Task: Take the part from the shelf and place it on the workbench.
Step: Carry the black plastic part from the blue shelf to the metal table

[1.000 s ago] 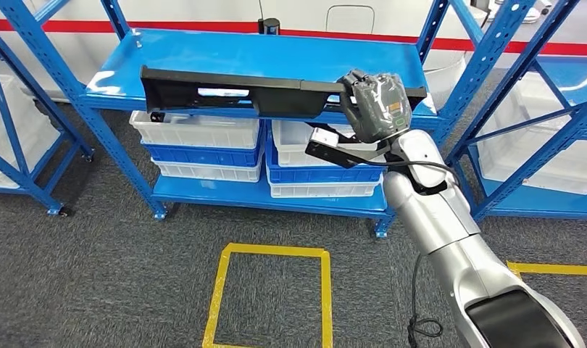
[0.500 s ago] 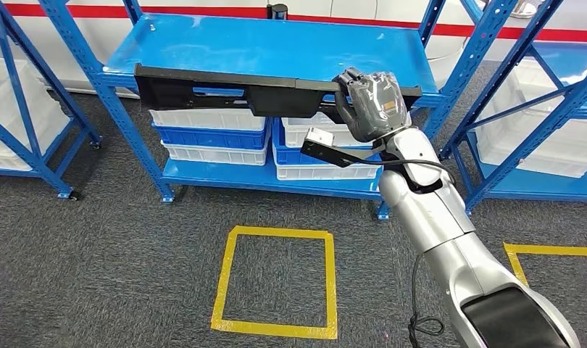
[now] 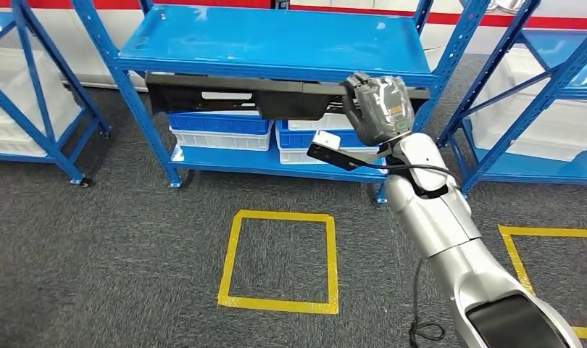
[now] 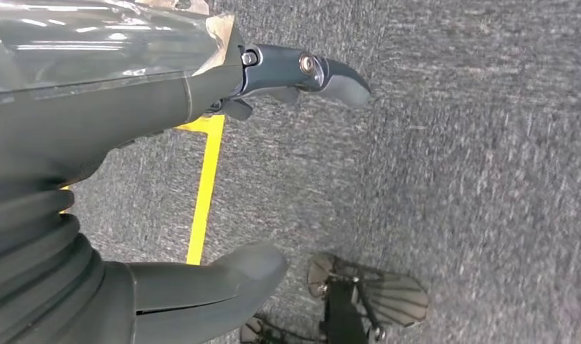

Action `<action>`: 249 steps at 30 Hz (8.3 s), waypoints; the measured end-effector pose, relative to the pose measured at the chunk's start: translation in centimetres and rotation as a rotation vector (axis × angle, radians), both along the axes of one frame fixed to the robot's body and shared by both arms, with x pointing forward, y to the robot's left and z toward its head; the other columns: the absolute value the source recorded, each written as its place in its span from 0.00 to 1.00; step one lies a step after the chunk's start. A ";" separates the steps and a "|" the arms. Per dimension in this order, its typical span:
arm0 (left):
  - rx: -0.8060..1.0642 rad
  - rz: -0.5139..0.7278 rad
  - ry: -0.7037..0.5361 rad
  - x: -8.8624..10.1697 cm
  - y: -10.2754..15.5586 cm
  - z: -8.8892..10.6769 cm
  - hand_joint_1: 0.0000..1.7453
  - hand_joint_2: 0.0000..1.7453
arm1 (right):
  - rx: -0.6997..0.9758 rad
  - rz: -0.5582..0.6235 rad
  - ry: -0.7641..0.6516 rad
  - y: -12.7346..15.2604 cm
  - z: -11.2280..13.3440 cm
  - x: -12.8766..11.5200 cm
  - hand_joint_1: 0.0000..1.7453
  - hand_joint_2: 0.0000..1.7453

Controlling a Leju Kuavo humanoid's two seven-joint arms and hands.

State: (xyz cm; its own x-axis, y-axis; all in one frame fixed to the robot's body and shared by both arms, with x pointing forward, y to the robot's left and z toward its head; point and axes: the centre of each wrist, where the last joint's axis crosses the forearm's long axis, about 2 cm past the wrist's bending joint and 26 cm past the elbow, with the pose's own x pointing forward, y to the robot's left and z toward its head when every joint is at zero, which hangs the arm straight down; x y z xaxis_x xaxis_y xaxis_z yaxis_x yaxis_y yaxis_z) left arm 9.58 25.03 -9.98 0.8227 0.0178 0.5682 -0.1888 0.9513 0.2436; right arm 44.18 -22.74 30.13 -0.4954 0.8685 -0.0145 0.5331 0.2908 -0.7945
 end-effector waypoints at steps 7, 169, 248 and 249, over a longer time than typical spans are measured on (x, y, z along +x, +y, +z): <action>0.001 0.002 0.004 0.0 0.1 0.0 0.00 1.00 | -0.006 -0.001 0.013 0.1 -0.3 -0.1 1.00 1.00; 0.027 0.057 -0.036 -2.7 -0.1 -0.5 0.00 1.00 | 0.009 -0.290 -0.112 -14.9 7.0 0.1 1.00 1.00; 0.100 -0.120 -0.139 1.1 -1.6 0.5 0.00 1.00 | 0.025 -0.448 0.020 -24.3 -5.1 -7.7 1.00 1.00; 0.100 -0.121 -0.140 1.1 -1.6 0.5 0.00 1.00 | 0.024 -0.450 0.022 -24.3 -5.1 -7.6 1.00 1.00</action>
State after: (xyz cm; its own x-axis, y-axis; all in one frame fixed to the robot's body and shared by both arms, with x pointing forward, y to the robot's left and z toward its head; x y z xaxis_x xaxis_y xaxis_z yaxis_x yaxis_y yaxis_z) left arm 10.70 23.42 -9.48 0.7283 -0.1388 0.6711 -0.1133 0.9414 0.3177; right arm 36.61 -47.03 25.00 -0.0686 0.9975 0.0141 0.5939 0.0522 -0.8029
